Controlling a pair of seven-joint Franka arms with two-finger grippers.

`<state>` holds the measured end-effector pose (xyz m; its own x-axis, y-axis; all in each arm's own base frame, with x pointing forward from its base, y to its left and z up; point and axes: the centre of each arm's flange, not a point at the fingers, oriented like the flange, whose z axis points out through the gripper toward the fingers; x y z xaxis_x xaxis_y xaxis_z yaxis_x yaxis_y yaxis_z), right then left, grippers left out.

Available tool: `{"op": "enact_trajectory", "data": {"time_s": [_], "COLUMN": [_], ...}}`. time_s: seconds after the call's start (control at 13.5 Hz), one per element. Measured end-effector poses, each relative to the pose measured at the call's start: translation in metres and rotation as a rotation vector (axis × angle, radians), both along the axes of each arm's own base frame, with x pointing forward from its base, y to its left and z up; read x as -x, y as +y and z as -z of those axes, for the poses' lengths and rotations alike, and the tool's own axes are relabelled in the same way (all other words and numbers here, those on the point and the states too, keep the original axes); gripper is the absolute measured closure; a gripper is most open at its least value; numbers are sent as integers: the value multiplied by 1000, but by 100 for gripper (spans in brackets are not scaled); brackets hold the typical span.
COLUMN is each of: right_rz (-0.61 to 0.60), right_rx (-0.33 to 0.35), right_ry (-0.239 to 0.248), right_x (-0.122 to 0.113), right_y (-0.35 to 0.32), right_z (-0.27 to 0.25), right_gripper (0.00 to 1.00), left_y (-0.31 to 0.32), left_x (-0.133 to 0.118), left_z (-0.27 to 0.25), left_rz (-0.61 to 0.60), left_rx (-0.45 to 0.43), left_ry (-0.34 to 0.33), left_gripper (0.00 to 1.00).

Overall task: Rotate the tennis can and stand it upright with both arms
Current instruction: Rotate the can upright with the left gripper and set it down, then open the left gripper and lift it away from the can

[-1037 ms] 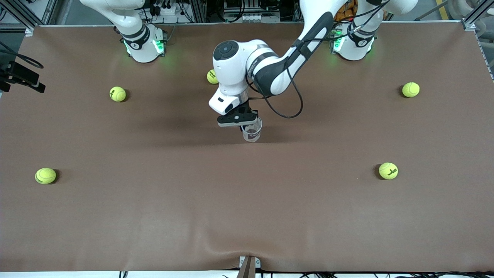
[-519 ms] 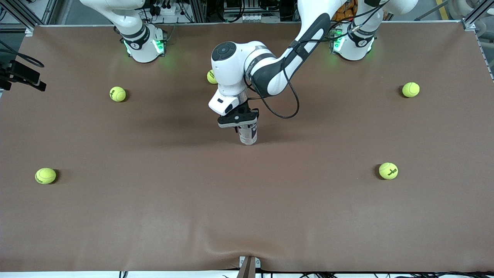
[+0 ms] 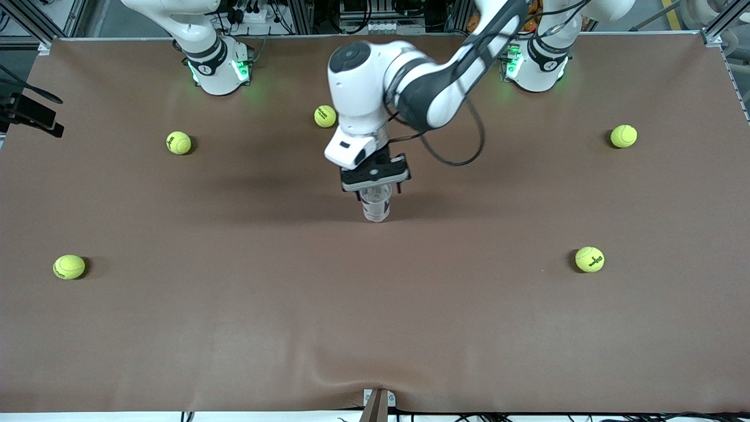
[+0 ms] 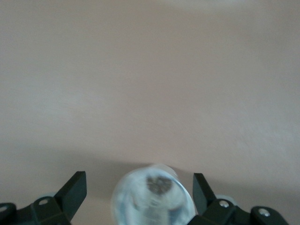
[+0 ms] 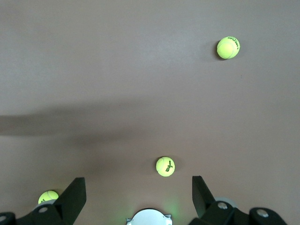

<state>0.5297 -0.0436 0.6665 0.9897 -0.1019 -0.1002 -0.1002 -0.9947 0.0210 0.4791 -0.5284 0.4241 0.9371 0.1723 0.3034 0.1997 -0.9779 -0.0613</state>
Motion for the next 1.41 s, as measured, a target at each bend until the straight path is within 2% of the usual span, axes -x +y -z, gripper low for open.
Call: {"op": "enact_trajectory", "data": {"time_s": [0.15,0.3,0.59,0.74,1.04,1.19,1.41], "right_rz": [0,0,-5,-6,-11,-44,-77], "right_rx": [0,0,-16,-27,-31,-34,-37], "right_ry": [0,-1,-6,-10,-21,-23,-24], "right_x": [0,0,-1,-2,-3,-4,-4], "right_y": [0,0,3,5,6,5,5], "right_z": [0,0,0,0,-1,-1,0], "right_gripper": [0,0,0,0,0,0,0], "left_y": [22,48,162,225,297,322,376], "left_x": [-9,-21,-81,-99,-96,-91,-98], "left_z": [-37,-69,-122,-145,-184,-197,-205], "left_rz": [-32,-47,-22,3,45,72,129], "left_rx": [10,42,51,53,10,27,40], "left_ry": [-14,4,73,118,180,213,237], "left_gripper": [0,0,0,0,0,0,0]}}
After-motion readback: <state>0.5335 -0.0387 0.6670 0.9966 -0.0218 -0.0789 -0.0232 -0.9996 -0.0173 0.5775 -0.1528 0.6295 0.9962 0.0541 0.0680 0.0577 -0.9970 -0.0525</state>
